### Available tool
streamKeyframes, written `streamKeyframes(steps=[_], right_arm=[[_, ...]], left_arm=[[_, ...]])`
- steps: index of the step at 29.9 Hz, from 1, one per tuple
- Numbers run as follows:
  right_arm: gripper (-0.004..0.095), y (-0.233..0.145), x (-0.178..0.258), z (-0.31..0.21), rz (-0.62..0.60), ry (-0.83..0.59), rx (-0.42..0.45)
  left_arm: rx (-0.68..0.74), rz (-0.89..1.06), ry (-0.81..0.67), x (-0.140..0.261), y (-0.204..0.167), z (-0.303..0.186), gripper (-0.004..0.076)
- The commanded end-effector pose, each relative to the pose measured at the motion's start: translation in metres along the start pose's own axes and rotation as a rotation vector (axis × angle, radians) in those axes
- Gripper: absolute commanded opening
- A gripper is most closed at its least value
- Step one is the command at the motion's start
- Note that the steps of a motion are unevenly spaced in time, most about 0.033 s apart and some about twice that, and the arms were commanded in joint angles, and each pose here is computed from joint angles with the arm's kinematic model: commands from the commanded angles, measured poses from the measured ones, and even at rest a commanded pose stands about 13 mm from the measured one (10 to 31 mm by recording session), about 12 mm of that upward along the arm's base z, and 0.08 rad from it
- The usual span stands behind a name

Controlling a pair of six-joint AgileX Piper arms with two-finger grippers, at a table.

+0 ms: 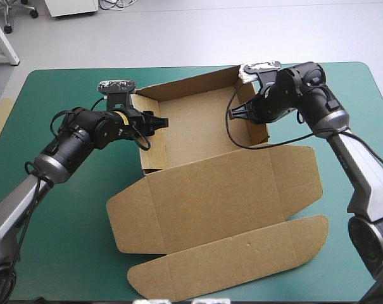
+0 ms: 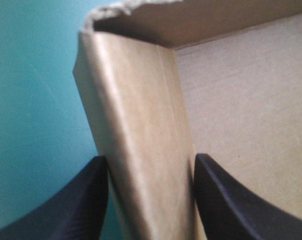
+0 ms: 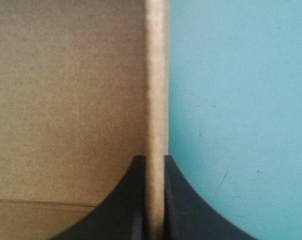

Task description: Fold the box

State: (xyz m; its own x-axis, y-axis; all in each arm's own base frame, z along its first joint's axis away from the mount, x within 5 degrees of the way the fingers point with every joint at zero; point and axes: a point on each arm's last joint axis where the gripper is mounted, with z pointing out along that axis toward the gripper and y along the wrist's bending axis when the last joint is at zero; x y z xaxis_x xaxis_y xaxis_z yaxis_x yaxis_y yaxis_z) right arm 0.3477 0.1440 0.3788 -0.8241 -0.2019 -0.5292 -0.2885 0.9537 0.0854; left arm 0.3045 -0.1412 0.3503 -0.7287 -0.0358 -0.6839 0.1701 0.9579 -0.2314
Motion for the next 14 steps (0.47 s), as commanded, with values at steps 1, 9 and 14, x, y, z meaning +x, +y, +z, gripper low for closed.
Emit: streamKeyframes(steps=[1,9,14], right_arm=[[-0.0011,0.013,-0.007,-0.022,0.03,-0.11,-0.064],[-0.0011,0.033,-0.002,-0.01,-0.013,-0.057,-0.03],[-0.0011,0.033,0.001,-0.009,-0.001,-0.027,-0.025]], left_arm=[[0.088,-0.025,-0.154,-0.019,-0.012,-0.024,0.0366],[0.015,0.038,-0.135,-0.03,-0.01,-0.018,0.0366],[-0.043,0.081,-0.133,-0.034,-0.007,-0.016,0.0366]])
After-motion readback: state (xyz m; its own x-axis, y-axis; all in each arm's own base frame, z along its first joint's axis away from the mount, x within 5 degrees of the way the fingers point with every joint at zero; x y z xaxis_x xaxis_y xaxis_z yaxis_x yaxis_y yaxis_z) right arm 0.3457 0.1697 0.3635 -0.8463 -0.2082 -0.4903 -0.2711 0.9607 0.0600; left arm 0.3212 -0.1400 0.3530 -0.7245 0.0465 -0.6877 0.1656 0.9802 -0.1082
